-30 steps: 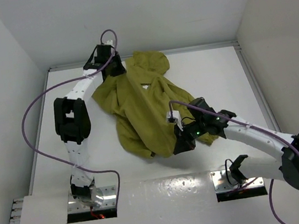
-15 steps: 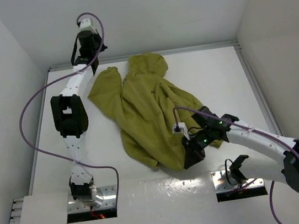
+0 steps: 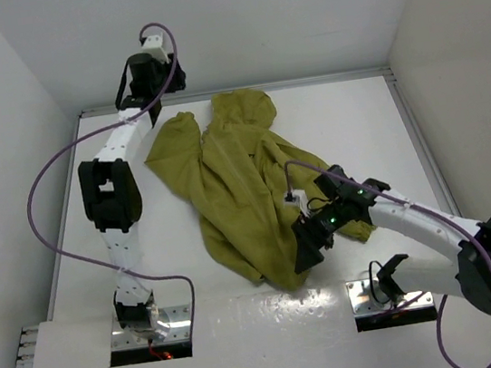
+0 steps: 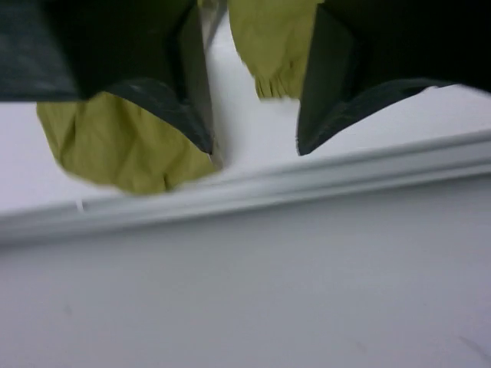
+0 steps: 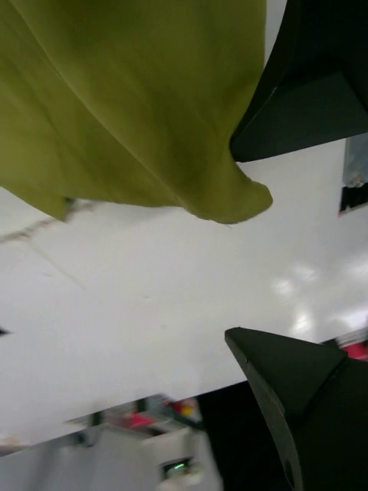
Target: Zip up the jacket
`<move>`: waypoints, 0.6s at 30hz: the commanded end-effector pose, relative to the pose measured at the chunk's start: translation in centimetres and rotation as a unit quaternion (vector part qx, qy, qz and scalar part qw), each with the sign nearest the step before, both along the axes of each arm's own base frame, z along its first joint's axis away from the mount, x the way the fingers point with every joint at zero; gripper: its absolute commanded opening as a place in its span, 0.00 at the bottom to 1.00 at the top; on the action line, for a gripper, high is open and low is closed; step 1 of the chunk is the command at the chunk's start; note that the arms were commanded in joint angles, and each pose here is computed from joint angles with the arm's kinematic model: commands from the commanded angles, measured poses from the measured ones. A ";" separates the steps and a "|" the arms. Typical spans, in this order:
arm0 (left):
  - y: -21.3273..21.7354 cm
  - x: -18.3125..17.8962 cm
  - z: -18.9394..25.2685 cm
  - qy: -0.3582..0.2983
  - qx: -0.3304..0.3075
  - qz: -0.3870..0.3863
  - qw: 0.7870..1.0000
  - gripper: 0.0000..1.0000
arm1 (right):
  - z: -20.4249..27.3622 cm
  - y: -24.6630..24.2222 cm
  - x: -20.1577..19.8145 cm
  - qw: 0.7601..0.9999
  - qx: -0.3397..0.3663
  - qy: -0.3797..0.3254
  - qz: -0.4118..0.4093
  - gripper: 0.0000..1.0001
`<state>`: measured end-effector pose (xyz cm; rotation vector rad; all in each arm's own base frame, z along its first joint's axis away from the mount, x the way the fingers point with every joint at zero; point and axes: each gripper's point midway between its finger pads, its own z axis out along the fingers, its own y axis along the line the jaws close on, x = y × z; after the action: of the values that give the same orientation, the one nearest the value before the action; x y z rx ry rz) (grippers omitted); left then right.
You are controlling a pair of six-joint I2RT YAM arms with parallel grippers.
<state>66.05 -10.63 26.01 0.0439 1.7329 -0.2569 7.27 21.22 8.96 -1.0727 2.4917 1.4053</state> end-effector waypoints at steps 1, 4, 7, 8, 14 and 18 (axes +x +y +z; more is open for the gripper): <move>-3.3 -6.7 3.4 0.011 0.036 -0.111 0.993 0.55 | 3.4 1.8 4.9 0.996 0.038 -0.036 -0.066 0.89; -3.5 -12.1 2.2 0.048 0.040 -0.180 0.982 0.64 | 5.9 1.6 8.8 0.986 0.067 -0.054 -0.144 0.89; -5.0 -17.7 -0.7 0.110 0.054 -0.256 0.959 0.76 | 6.9 0.9 10.8 0.979 0.068 -0.057 -0.184 0.89; -5.0 -19.6 0.1 0.098 0.086 -0.272 0.953 0.76 | 7.5 0.2 12.2 0.975 0.069 -0.061 -0.203 0.89; -3.4 -27.4 -2.7 0.155 0.112 -0.236 0.953 0.96 | 6.9 -3.2 15.1 0.962 0.028 -0.036 -0.268 0.89; -1.2 -30.2 -3.8 0.196 0.119 -0.202 0.952 1.00 | 5.9 -6.2 17.6 0.943 -0.009 -0.083 -0.324 0.91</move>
<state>37.68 -13.56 23.92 0.5876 2.0425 -0.4280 23.06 16.89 14.61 -0.3287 2.4154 1.1751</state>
